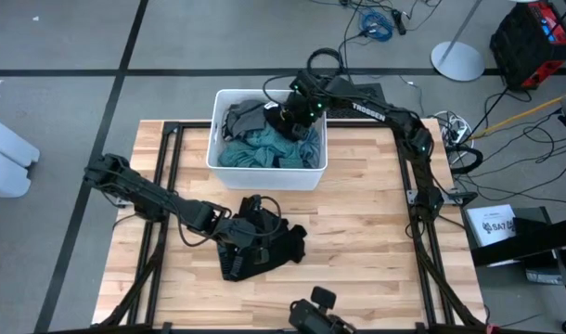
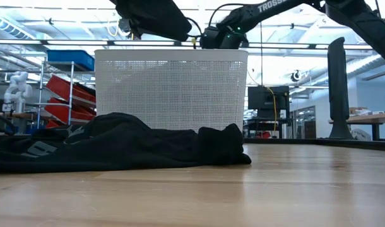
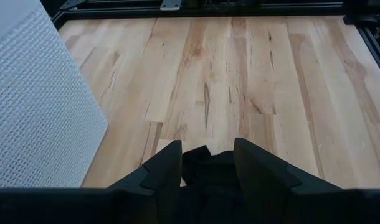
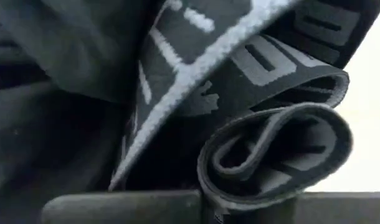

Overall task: Sort clothes
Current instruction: Put the top black underwear into the white bin

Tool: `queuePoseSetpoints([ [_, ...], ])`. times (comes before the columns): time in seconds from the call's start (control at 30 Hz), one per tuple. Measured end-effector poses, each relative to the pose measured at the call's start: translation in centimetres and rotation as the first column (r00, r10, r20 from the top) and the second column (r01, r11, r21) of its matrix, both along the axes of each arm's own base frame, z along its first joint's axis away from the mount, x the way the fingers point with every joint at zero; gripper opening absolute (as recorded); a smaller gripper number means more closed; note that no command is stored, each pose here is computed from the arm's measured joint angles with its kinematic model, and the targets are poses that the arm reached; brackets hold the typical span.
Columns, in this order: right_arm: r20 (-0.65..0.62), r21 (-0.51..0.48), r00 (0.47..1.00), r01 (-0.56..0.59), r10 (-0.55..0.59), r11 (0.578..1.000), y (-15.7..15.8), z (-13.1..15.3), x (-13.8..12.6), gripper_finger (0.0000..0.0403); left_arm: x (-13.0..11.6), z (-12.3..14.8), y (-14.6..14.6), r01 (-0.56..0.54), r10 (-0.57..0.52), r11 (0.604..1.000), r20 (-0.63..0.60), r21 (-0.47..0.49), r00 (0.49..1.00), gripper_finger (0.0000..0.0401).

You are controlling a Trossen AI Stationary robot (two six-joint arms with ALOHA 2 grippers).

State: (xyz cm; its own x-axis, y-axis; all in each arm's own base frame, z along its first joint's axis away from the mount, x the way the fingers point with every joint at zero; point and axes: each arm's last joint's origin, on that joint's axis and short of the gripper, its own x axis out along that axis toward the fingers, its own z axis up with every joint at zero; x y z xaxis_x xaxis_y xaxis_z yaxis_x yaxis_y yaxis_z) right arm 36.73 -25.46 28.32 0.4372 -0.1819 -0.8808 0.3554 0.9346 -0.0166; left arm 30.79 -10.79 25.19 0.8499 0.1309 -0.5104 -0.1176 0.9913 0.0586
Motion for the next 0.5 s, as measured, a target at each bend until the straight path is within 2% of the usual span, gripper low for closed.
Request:
queuePoseSetpoints([
  [0.5,0.067,-0.064,0.997,-0.043,0.048,0.997,2.3,4.7,-1.6,0.013,0.0,0.0,0.0,0.0,0.0,1.0,0.0,0.001,1.0,0.0157],
])
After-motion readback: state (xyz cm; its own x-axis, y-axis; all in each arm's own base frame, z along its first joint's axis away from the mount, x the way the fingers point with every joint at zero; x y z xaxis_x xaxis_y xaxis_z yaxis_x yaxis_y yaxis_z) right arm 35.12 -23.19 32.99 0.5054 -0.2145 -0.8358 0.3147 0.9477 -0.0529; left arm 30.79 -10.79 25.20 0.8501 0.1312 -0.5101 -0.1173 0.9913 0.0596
